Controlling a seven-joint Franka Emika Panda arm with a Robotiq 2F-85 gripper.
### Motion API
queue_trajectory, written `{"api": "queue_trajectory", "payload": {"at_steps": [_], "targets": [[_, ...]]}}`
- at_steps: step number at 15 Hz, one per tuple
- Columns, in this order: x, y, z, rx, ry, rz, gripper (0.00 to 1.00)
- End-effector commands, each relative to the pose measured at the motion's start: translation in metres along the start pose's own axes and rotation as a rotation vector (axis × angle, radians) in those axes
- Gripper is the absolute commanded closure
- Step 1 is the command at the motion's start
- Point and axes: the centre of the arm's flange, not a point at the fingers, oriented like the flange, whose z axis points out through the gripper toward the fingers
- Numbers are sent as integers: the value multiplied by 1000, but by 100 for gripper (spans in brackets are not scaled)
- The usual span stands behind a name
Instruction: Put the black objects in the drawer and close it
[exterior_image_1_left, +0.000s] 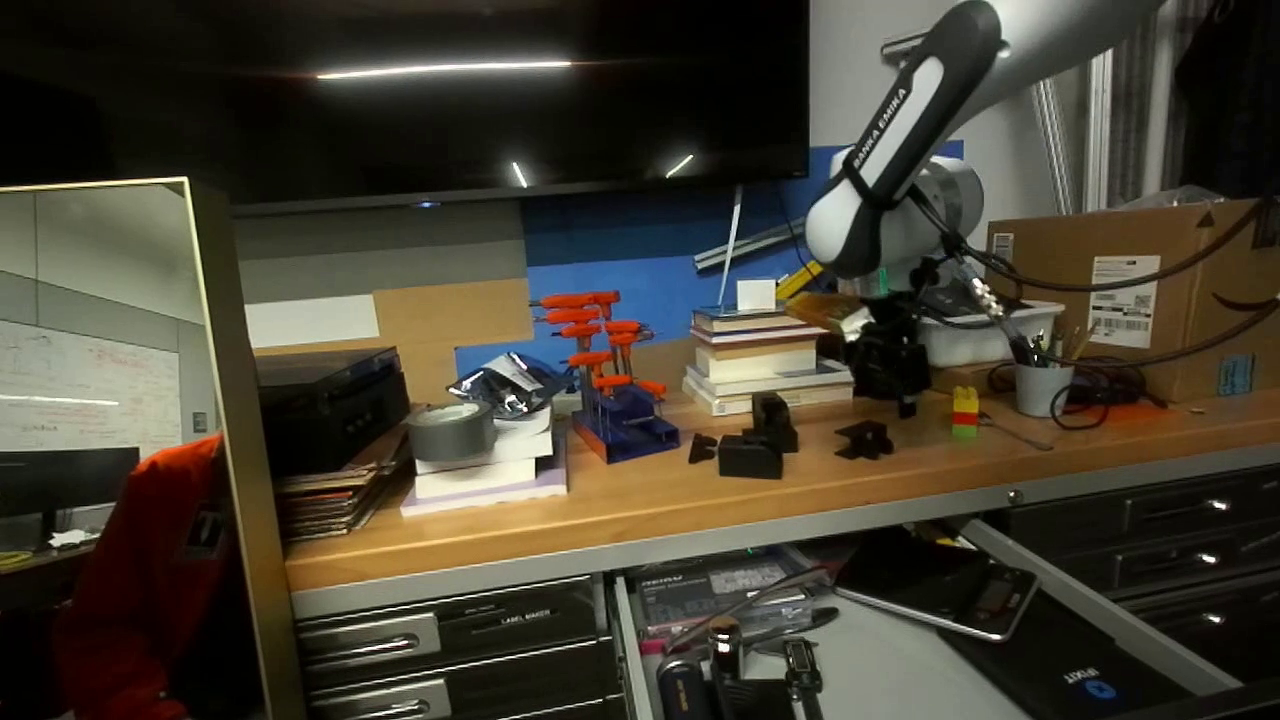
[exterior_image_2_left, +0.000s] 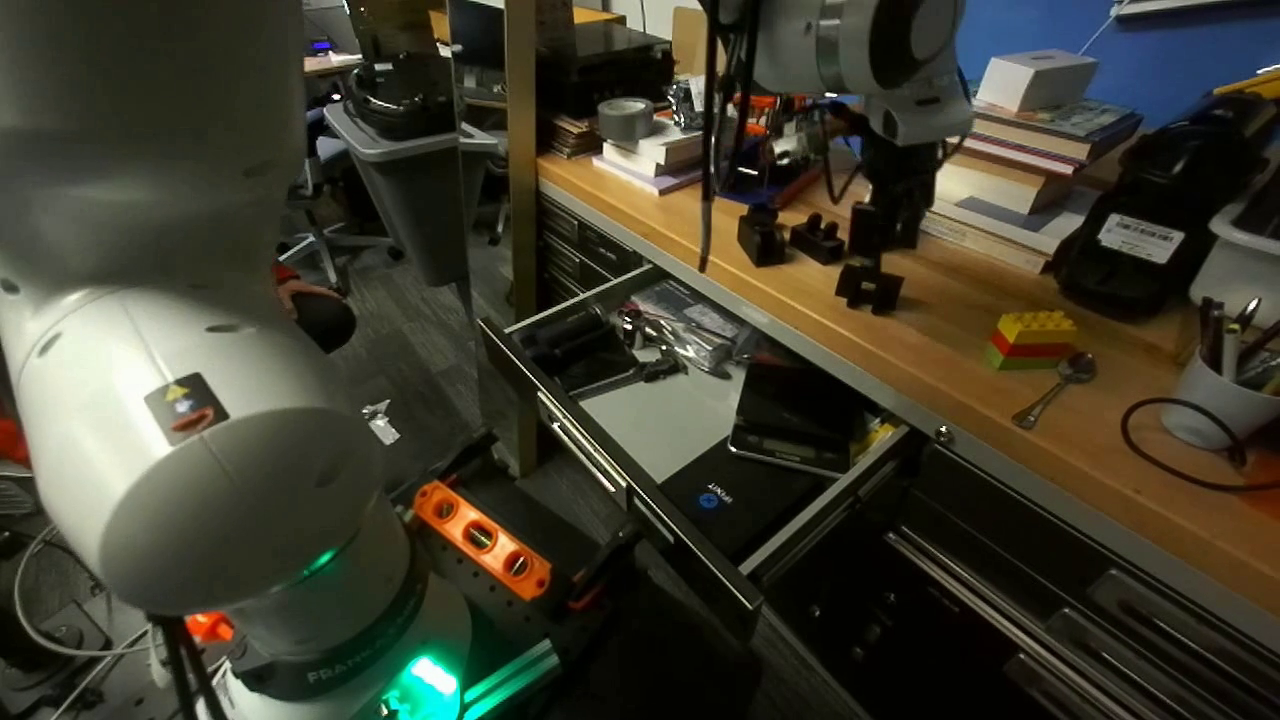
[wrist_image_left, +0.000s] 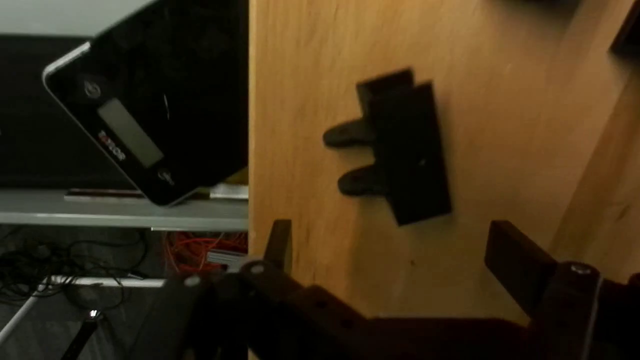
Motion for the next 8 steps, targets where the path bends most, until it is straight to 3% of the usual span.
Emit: {"api": "queue_trajectory", "payload": {"at_steps": [1,3,8], "targets": [[48,-1,44,-8,3,-17,0],[64,-3,60,-19,4,-33,0],[47,-12,52,25,-2,-129,0]]}}
